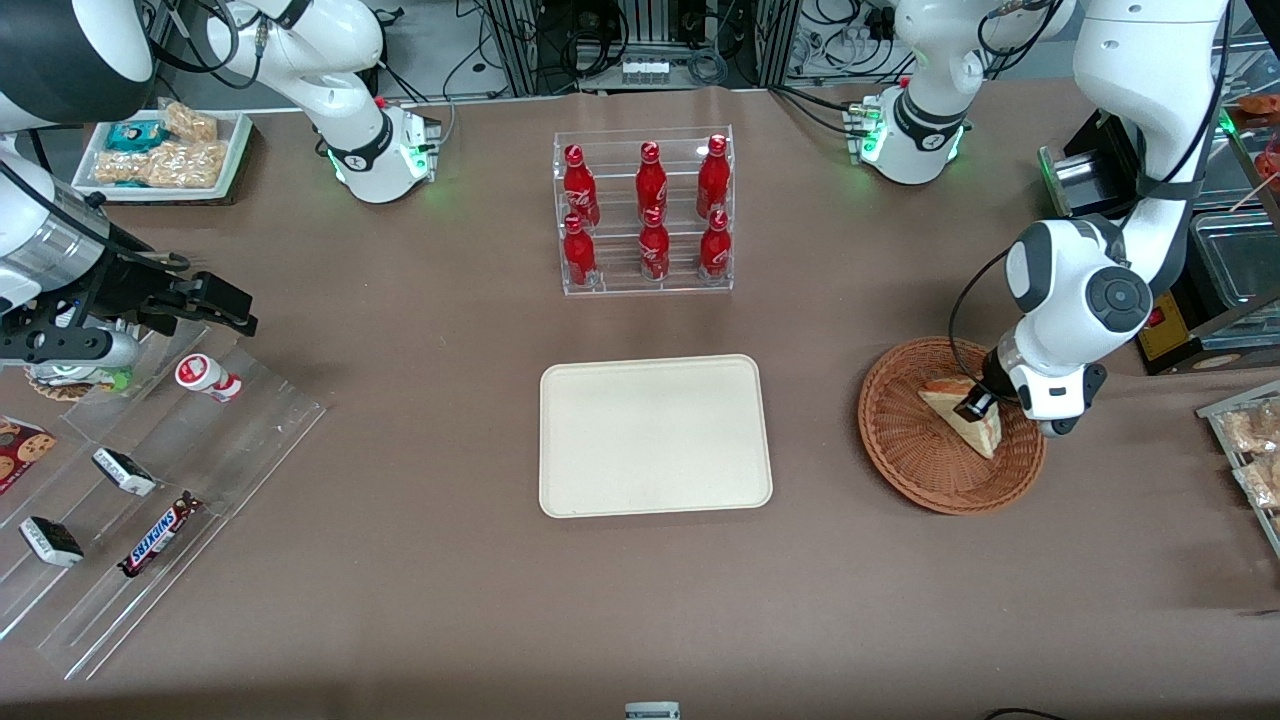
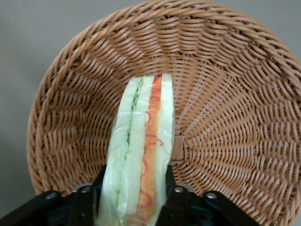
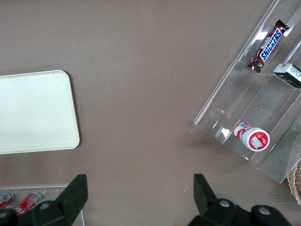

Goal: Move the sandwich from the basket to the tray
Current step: 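Lift the sandwich with the left gripper and carry it over the tray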

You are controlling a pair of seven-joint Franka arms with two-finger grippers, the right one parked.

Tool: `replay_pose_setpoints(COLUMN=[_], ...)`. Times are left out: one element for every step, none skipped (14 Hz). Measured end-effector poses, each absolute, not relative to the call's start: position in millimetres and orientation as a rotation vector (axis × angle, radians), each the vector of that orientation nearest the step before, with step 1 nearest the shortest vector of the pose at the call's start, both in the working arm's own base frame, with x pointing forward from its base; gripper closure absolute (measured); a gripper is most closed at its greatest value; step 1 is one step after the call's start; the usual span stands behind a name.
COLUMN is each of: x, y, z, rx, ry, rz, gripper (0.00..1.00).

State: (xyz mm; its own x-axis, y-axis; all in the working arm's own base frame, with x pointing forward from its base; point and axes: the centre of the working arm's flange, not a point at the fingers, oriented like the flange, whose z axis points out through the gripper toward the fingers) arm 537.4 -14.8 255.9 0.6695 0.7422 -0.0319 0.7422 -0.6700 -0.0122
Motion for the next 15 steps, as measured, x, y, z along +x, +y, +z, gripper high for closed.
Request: replay_pose_setpoints(x=[538.5, 543.0, 551.8, 562.8, 574.2, 582.8, 588.9, 592.2, 593.7, 595.1, 597.0, 598.6, 599.0, 597.4, 593.2], y=[-16.4, -19.1, -24.0, -33.1, -49.1, -70.6, -97.4, -128.1, -162.6, -197.2, -231.6, -264.8, -296.8, -329.9, -362.1], z=[263.8, 277.1, 296.1, 316.8, 337.2, 352.6, 362.2, 365.8, 364.6, 360.8, 356.0, 350.3, 343.6, 336.4, 328.7], rx=[2.881, 2.894, 2.908, 2.921, 2.936, 2.951, 2.969, 2.991, 3.014, 3.03, 3.04, 3.047, 3.052, 3.057, 3.068], ry=[1.272, 1.267, 1.254, 1.228, 1.184, 1.129, 1.057, 0.97, 0.871, 0.785, 0.705, 0.633, 0.565, 0.495, 0.424], rz=[-0.089, -0.124, -0.148, -0.154, -0.14, -0.117, -0.092, -0.074, -0.063, -0.052, -0.043, -0.036, -0.031, -0.023, -0.009], gripper=[0.63, 0.66, 0.69, 0.7, 0.72, 0.73, 0.74, 0.76, 0.81, 0.85, 0.85, 0.85, 0.85, 0.85, 0.85])
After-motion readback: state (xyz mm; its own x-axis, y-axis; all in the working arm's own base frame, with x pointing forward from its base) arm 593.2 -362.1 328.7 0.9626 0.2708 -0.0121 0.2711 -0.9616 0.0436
